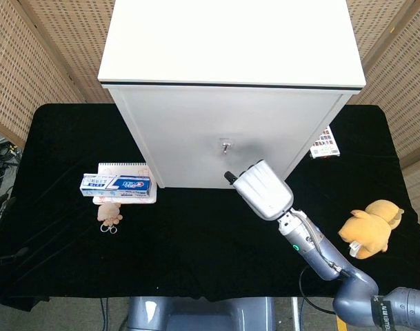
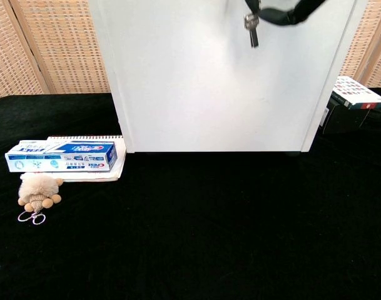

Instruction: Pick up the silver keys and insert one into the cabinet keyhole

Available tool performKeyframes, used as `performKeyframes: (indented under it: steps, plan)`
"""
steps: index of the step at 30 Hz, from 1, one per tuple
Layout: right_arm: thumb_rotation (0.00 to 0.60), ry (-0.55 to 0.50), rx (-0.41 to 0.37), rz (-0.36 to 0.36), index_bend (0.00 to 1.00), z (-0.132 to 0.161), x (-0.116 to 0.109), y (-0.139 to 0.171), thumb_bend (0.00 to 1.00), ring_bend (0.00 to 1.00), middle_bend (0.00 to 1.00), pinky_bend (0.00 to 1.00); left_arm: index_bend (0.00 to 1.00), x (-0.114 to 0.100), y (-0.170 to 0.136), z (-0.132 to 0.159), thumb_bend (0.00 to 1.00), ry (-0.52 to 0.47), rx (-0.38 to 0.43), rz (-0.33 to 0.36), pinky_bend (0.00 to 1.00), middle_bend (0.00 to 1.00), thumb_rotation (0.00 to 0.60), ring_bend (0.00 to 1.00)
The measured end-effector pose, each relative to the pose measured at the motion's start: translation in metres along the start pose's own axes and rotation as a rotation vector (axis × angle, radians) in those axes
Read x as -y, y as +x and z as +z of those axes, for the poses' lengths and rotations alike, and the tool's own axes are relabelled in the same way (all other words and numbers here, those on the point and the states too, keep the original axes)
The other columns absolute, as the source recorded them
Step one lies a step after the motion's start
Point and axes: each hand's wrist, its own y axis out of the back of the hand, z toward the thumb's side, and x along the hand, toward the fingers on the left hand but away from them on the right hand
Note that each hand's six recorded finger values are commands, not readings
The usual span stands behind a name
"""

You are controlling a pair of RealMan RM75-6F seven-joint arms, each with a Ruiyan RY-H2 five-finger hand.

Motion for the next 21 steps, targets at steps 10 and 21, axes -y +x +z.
performKeyframes:
  steps: [10,21]
  plan:
    - [0.6,0.001,0.045,-0.023,0.73,-0.001,-0.021,-0.023,0.72,0.97,0.97,1.0,0.0,-0.002,0.0,-0.002,0.0,-0.008,-0.003,0.003,0.0,0.0,0.6,0.0]
    - [0.6,0.02,0.055,-0.016,0.74,0.01,-0.023,-0.041,0.72,0.97,0.97,1.0,0.0,-0.001,0.002,-0.004,0.0,-0.011,-0.007,-0.002,0.0,0.0,0.6,0.0]
